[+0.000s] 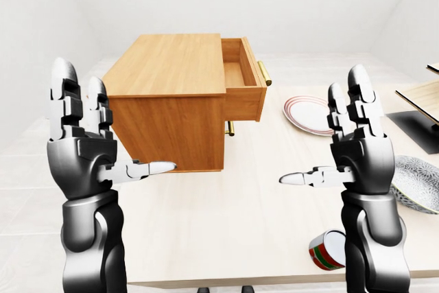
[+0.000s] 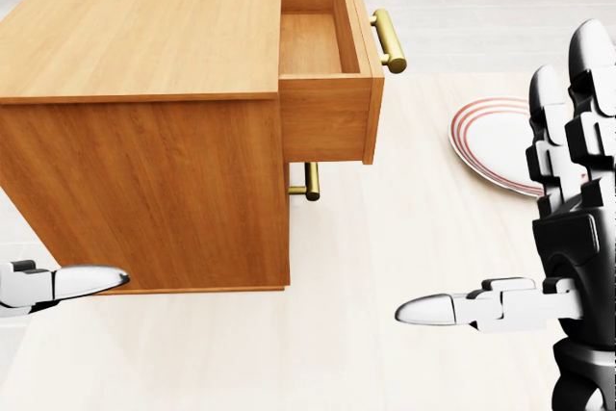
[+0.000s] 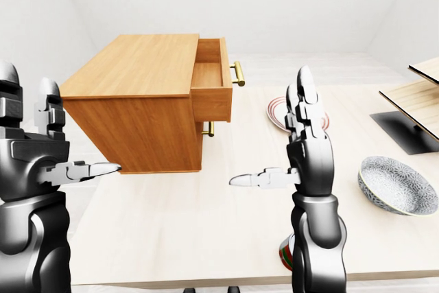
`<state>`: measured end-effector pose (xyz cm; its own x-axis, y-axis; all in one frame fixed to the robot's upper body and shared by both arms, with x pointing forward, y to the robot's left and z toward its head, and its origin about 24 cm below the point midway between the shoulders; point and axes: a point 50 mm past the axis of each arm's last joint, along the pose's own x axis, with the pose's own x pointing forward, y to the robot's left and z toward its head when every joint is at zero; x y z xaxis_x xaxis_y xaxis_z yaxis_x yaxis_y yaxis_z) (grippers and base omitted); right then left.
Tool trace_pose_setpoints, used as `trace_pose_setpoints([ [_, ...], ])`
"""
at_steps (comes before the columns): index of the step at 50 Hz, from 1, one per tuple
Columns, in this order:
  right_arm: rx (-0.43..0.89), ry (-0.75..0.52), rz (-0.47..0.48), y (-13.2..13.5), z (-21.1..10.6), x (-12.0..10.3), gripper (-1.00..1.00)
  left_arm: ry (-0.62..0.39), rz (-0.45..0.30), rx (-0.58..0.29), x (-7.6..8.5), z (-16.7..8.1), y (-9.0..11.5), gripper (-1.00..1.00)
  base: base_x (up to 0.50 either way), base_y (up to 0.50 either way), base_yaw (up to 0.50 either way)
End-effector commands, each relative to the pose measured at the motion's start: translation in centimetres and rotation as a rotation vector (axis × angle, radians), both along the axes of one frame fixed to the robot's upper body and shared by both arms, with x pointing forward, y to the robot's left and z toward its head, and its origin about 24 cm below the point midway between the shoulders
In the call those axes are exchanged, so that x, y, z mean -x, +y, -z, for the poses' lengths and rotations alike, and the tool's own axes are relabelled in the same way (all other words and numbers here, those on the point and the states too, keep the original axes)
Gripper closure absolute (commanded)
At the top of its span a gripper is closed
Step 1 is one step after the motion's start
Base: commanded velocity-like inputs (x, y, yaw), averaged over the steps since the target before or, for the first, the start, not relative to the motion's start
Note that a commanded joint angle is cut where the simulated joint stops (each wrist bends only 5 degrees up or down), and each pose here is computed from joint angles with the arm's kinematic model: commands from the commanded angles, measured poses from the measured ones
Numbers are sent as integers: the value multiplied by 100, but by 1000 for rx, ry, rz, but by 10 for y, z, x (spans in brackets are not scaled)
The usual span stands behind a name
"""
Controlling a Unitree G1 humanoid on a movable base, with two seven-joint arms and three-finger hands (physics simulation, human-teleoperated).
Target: Close the top drawer of the cabinet.
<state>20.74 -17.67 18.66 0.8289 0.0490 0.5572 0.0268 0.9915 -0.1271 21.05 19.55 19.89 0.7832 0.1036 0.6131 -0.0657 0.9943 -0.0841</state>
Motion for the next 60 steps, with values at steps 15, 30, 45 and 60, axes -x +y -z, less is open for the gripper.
trace_pose_setpoints([
  [15, 17, 17, 8, 0, 3, -2, -100, -2, 6, -8, 1, 0, -2, -100, 31, 7, 0],
  [30, -13, 23, 12, 0, 5, -5, -100, 13, 11, -47, 2, 2, -6, -100, 7, 2, 0],
  [45, -27, 20, 46, -5, 3, -18, -100, 23, 6, -49, 0, 4, -6, -100, 0, 0, 0],
  [60, -58, 45, 96, -6, 0, -59, -100, 37, 14, -68, 0, 7, -8, -100, 0, 0, 0],
])
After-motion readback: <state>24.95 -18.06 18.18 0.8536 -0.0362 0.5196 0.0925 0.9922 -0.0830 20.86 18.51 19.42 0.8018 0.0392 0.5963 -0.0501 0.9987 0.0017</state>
